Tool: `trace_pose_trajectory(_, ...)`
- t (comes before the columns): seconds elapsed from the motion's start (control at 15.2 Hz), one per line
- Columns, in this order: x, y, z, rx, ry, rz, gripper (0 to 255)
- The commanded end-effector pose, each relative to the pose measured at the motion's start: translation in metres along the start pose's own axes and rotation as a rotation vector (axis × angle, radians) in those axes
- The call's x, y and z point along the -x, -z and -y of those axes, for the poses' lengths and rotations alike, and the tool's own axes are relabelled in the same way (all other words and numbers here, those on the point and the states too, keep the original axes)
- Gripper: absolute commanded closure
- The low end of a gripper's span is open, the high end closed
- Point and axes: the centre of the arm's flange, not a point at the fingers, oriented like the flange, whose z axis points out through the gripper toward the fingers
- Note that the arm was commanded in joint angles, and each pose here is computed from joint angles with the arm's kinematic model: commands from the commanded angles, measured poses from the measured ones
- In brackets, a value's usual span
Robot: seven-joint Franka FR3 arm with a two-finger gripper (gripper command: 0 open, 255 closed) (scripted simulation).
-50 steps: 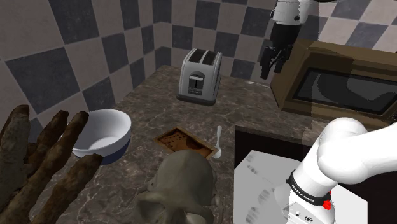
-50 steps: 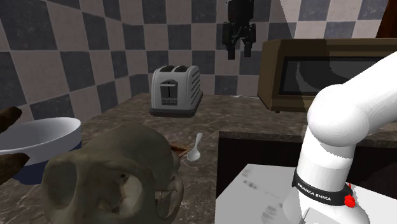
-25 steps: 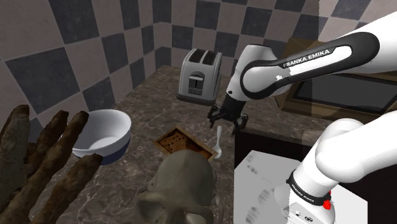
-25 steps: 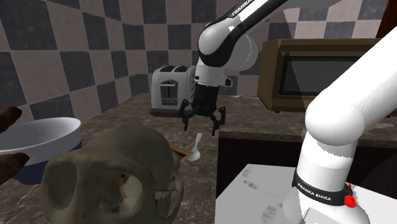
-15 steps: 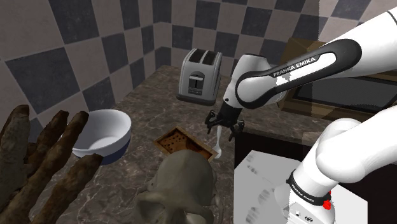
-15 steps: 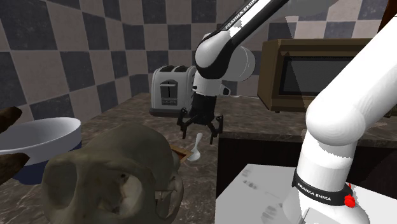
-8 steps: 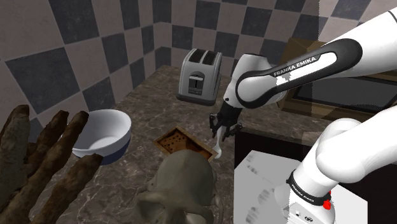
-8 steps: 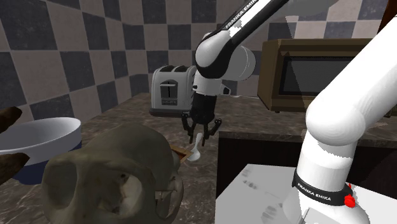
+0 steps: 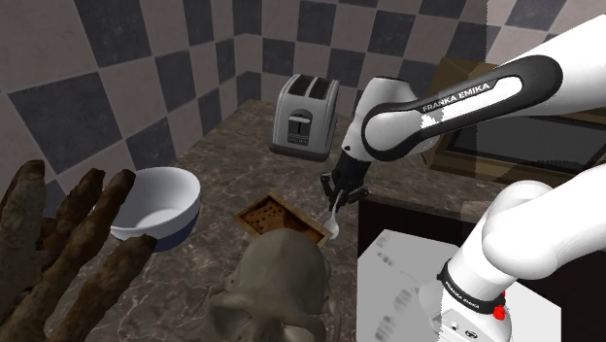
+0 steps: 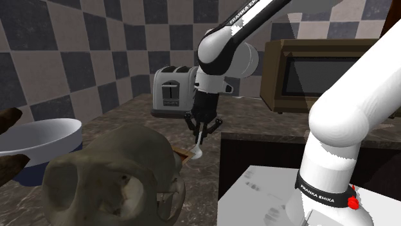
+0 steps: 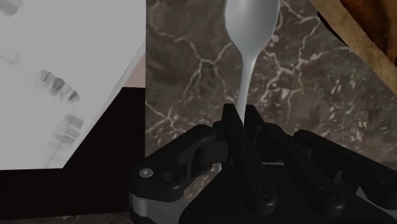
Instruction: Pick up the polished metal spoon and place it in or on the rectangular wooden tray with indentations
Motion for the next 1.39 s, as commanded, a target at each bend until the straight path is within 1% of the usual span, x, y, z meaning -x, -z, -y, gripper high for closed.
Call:
trace_pose_trajectory(0.0, 0.001, 0.009, 0.002, 0.000, 0.000, 0.000, 255)
trace_pose_trajectory(1.25, 0.015, 0.107, 0.017, 0.000, 0.000, 0.000, 255)
trace_pose_trajectory(1.32, 0.015, 0.108, 0.017, 0.000, 0.000, 0.000, 255)
